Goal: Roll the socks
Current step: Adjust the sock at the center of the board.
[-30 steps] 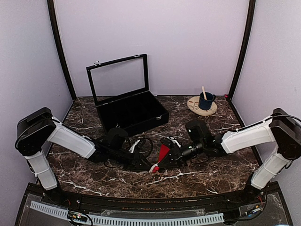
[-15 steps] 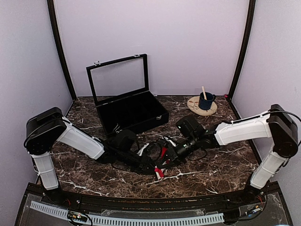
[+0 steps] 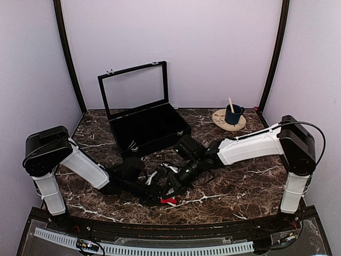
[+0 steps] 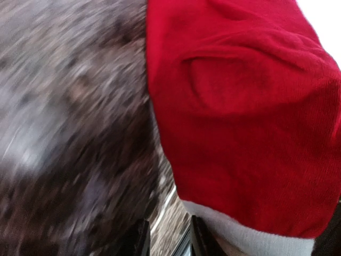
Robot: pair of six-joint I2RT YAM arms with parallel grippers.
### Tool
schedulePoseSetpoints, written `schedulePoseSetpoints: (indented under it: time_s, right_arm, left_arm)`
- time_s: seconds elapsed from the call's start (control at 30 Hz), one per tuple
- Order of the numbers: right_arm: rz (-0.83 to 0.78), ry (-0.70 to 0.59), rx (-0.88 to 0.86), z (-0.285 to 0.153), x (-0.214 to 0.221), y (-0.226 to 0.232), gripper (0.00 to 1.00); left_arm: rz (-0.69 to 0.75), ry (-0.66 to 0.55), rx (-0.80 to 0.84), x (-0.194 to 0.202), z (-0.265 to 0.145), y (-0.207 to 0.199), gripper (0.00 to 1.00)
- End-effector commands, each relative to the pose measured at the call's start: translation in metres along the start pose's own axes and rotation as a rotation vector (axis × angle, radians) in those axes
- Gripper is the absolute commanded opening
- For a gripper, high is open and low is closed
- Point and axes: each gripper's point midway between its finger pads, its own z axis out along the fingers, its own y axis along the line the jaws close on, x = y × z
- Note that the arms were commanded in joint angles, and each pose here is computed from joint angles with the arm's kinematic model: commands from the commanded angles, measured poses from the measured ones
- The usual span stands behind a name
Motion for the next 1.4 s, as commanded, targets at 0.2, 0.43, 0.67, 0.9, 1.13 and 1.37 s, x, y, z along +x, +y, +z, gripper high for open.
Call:
schedulePoseSetpoints:
  time_s: [0.2,0.43,0.67,0.9,1.13,1.37]
  right_arm:
    - [-0.119,0.071,0.025,0.031,-0.002,0.016,0.01]
    - [-0.171,0.132,0.040,0.049,-0.001,0.024,0.03]
    - [-0.213,0.206,0.083,0.065,0.005,0.019,0.07]
    - [-0.235,0.270,0.108,0.078,0.013,0.009,0.16]
    - [-0.267,0.308,0.137,0.082,0.015,0.003,0.28]
    - [-0.315,0.275,0.166,0.069,0.008,0.016,0.33]
  left_arm:
    - [-0.044,-0.092,0.047,0.009,-0.029,-0.013,0.28]
    - [-0.083,-0.105,0.071,0.015,-0.029,-0.009,0.28]
    - [-0.111,-0.092,0.086,0.021,-0.024,-0.006,0.28]
    - [-0.147,-0.067,0.113,0.027,-0.017,-0.007,0.28]
    - [-0.166,-0.061,0.119,0.029,-0.015,-0.006,0.28]
    - [-0.208,-0.095,0.083,0.033,-0.024,0.005,0.28]
